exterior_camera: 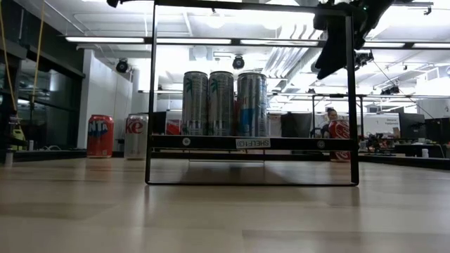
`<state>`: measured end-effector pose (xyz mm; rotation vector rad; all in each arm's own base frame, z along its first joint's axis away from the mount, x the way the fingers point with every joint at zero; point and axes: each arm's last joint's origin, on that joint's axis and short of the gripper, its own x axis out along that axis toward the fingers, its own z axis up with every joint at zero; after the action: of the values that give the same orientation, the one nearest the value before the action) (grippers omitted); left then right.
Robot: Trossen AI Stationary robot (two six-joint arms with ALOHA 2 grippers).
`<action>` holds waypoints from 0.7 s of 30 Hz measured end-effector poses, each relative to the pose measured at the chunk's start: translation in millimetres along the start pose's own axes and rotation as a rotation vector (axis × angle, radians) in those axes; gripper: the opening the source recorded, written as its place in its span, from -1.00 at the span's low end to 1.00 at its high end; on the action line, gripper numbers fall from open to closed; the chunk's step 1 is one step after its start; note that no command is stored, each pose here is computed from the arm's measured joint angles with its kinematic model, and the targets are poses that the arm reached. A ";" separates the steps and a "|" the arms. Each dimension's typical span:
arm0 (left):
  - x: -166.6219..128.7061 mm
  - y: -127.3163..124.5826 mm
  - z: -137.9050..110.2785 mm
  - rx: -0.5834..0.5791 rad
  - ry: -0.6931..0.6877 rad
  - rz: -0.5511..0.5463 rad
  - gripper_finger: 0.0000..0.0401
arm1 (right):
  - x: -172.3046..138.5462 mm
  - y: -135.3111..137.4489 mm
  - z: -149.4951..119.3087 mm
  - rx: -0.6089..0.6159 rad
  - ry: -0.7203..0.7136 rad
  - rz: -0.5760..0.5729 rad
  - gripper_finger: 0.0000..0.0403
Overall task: Place canned beverage on shelf
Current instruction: Put the blue soda can on the shelf
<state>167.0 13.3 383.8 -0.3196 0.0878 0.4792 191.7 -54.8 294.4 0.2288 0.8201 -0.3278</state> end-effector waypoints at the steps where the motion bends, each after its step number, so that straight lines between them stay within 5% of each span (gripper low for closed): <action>1: -0.1 -0.1 -0.1 0.001 0.002 -0.005 0.76 | 0.6 0.3 1.4 -0.001 -0.012 0.005 0.42; 5: 0.0 -1.5 -0.6 0.031 0.019 -0.052 0.76 | 1.0 0.8 4.1 0.006 -0.037 0.014 0.14; 11: 5.0 -7.3 -14.1 0.118 -0.020 -0.155 0.50 | 0.8 3.2 6.9 -0.001 -0.059 0.090 -0.89; 21: 24.7 17.5 -114.6 -0.076 -0.128 -0.217 -0.89 | 0.6 5.0 7.0 -0.004 -0.055 0.149 -0.96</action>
<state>179.8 1.9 266.5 -0.3677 -0.0895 0.2870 198.7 -52.5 298.9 0.2740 0.7448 -0.1920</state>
